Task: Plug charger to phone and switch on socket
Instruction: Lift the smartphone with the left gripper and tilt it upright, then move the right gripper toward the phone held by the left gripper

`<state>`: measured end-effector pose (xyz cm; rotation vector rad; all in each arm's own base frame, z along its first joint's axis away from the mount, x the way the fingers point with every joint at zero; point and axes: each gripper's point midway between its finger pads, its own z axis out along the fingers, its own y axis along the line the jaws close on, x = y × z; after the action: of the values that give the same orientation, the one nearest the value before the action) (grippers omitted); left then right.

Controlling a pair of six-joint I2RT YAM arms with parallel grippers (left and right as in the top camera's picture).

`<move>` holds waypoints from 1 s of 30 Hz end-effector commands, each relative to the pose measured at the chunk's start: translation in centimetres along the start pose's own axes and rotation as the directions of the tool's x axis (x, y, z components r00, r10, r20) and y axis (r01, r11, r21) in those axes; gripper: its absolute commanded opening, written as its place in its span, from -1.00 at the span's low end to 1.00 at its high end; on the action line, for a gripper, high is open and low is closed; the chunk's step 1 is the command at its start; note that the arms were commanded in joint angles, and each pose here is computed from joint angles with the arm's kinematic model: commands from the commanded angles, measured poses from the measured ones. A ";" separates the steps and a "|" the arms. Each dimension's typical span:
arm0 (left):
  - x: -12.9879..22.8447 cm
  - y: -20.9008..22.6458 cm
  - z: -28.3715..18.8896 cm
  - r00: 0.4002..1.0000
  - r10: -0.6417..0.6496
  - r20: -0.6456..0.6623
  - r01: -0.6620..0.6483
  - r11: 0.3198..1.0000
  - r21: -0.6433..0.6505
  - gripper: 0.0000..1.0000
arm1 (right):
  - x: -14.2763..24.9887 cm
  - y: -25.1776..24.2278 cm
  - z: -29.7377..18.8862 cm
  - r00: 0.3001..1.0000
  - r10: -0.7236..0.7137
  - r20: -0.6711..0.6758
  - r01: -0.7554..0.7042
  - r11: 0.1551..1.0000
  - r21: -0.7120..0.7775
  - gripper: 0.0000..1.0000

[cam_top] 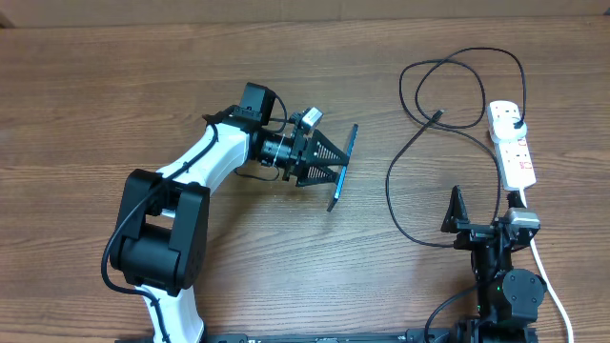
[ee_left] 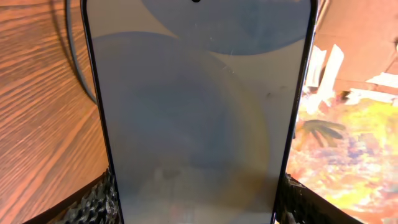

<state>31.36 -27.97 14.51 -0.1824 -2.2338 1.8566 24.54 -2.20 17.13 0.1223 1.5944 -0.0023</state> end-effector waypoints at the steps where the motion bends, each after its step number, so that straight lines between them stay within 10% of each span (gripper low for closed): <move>1: 0.1 -1.6 0.2 0.998 -0.043 -0.037 0.046 0.996 0.073 0.25 | 0.1 -0.1 0.0 1.000 -0.002 0.006 0.002 1.000 0.006 1.00; 30: -1.7 -2.6 0.1 0.924 -0.380 -0.043 0.382 0.921 0.071 0.22 | 0.2 0.4 0.0 0.995 0.097 0.002 -0.097 0.995 -0.024 1.00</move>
<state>33.22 -28.65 15.82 0.1896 -2.0827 1.7318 24.55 -2.15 17.12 0.1221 1.5948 0.0028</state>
